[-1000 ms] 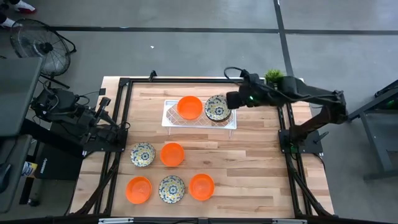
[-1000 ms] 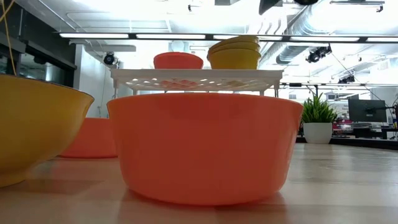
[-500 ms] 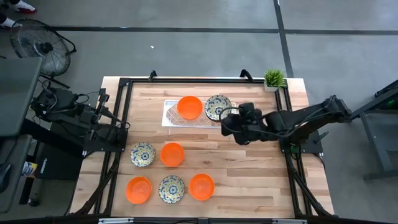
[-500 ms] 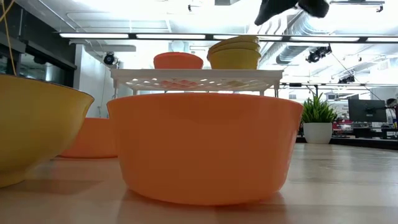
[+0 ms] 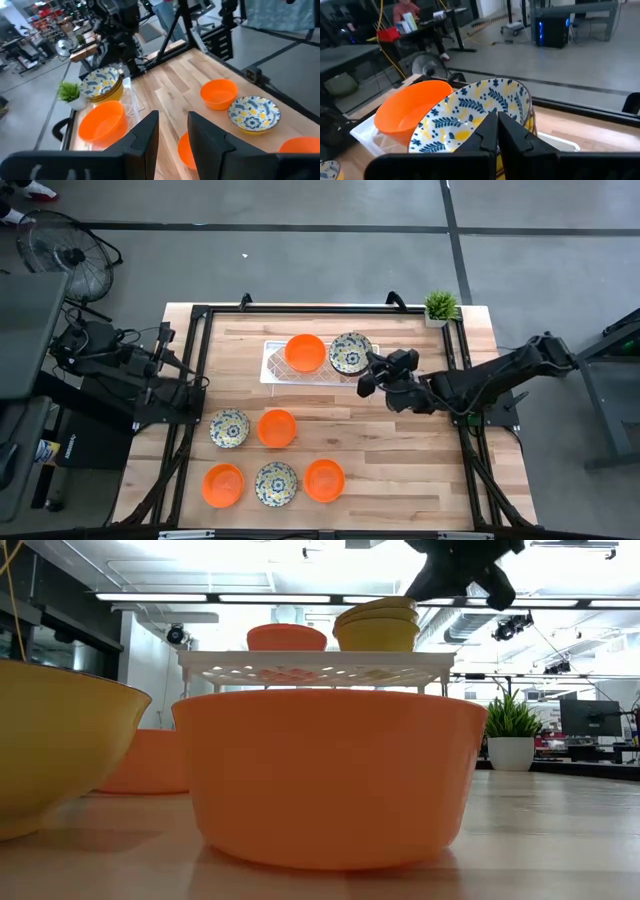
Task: Pick & Place Mini bowls
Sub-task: Stack the yellow patterned bowl on top of the other yellow patterned bowls on the shelf, then stack the orange bowl on top of the other orange bowls on the shelf
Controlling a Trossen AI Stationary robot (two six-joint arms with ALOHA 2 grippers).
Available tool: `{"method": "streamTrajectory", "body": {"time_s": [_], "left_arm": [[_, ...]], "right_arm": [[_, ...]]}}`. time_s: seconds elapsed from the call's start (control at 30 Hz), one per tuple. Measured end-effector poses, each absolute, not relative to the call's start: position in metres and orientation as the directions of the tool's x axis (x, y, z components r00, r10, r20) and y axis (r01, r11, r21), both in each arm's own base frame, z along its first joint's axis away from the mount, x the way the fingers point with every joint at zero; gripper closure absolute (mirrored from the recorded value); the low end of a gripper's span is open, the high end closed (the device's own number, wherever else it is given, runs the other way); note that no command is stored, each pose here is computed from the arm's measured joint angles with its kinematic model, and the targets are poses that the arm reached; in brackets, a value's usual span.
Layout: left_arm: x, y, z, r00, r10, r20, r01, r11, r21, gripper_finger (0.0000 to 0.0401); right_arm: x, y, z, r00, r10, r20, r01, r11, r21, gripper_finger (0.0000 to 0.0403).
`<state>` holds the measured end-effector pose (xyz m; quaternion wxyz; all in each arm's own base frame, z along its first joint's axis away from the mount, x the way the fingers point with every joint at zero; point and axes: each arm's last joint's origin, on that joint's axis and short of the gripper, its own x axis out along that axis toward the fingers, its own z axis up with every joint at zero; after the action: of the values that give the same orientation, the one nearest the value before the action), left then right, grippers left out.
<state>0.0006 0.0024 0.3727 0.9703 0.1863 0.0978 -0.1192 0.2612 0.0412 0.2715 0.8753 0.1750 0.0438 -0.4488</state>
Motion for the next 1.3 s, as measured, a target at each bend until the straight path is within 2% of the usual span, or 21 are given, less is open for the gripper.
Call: {"method": "streamTrajectory", "body": {"time_s": [0.27,0.5,0.73,1.07,1.3], "left_arm": [[0.001,0.003,0.373,0.958,-0.168,-0.232,0.242,0.907,0.344,0.0302],[0.001,0.004,0.373,0.963,-0.140,-0.230,0.216,0.911,0.350,0.0302],[0.001,0.004,0.373,0.963,-0.138,-0.230,0.214,0.912,0.351,0.0302],[0.001,0.004,0.373,0.963,-0.138,-0.231,0.214,0.913,0.348,0.0302],[0.001,0.004,0.373,0.963,-0.137,-0.231,0.213,0.913,0.348,0.0302]], "right_arm": [[0.262,0.027,0.251,0.602,-0.778,-0.178,0.790,0.550,0.270,0.0402],[0.266,0.008,0.252,0.618,-0.765,-0.181,0.780,0.570,0.257,0.0402],[0.264,0.002,0.269,0.643,-0.758,-0.109,0.754,0.603,0.259,0.0402],[0.238,0.021,0.302,0.742,-0.670,-0.025,0.611,0.661,0.436,0.0403],[0.235,0.045,0.341,0.741,-0.668,-0.069,0.625,0.648,0.436,0.0403]]}}
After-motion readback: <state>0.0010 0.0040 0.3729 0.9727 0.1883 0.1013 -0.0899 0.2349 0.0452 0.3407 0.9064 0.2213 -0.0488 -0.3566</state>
